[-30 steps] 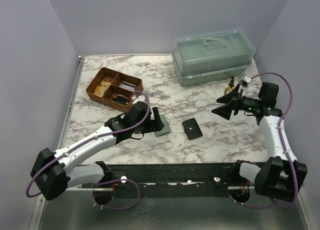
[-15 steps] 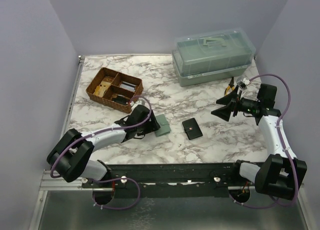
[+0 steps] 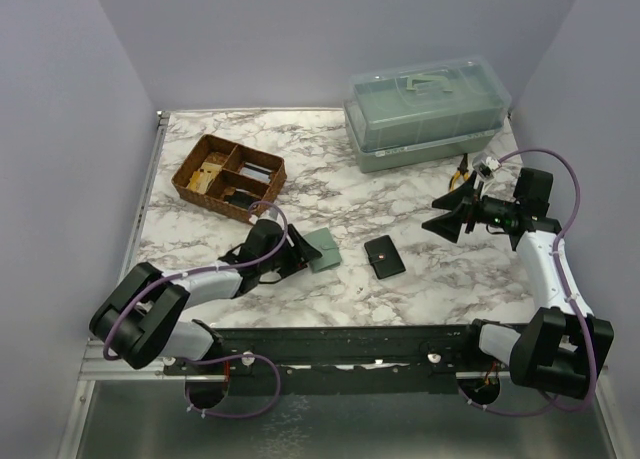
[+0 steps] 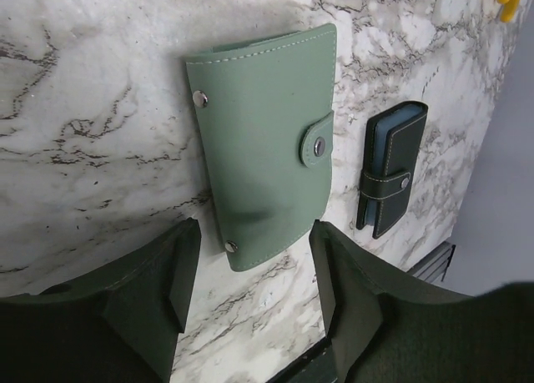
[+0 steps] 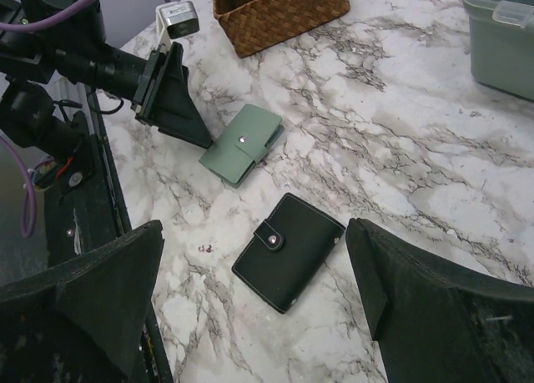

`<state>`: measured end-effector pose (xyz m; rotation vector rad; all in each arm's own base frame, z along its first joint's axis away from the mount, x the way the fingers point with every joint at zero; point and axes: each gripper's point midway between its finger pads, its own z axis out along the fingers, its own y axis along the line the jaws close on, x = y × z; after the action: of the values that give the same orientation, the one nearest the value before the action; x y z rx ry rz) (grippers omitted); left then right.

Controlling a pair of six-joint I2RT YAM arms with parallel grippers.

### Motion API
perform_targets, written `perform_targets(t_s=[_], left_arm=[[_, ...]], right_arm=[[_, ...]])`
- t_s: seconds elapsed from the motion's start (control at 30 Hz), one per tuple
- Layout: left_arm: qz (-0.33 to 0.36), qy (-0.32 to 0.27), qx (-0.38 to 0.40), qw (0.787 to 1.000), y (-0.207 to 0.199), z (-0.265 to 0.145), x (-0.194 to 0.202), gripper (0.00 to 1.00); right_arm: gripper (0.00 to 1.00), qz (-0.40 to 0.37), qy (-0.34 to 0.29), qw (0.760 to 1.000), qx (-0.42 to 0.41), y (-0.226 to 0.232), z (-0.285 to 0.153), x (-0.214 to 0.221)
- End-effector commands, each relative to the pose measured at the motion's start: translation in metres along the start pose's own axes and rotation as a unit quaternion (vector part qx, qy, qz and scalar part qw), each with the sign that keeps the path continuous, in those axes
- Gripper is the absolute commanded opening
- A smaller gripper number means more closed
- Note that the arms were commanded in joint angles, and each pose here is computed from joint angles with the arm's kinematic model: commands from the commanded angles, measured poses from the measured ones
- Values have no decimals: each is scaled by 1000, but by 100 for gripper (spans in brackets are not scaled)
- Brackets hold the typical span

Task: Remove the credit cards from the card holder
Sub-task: Pick up the object from the center of the board.

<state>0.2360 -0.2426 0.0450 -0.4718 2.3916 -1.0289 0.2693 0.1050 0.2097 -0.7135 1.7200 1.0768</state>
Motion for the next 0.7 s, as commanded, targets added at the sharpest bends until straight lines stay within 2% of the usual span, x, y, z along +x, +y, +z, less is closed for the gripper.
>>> perform_targets(t_s=[0.0, 0.07, 0.3, 0.43, 0.5, 0.57, 0.67], left_arm=[[-39, 8, -57, 998, 15, 6, 0, 61], [-38, 20, -95, 995, 27, 8, 3, 62], [-28, 27, -107, 994, 31, 14, 4, 62], [-15, 33, -154, 987, 45, 21, 8, 55], [-12, 40, -184, 982, 56, 24, 11, 46], [-8, 45, -196, 980, 61, 27, 14, 45], [2, 47, -204, 978, 65, 28, 17, 35]], right_arm=[[100, -7, -2, 1000, 0, 0, 0, 1], [100, -6, -3, 1000, -2, 1, 0, 1], [100, -1, -3, 1000, -5, 0, 1, 1], [100, 7, -3, 1000, -9, 0, 1, 3], [100, 7, -3, 1000, -9, 0, 2, 2], [100, 9, -3, 1000, -10, 0, 2, 3], [100, 15, -2, 1000, -12, -1, 2, 5]])
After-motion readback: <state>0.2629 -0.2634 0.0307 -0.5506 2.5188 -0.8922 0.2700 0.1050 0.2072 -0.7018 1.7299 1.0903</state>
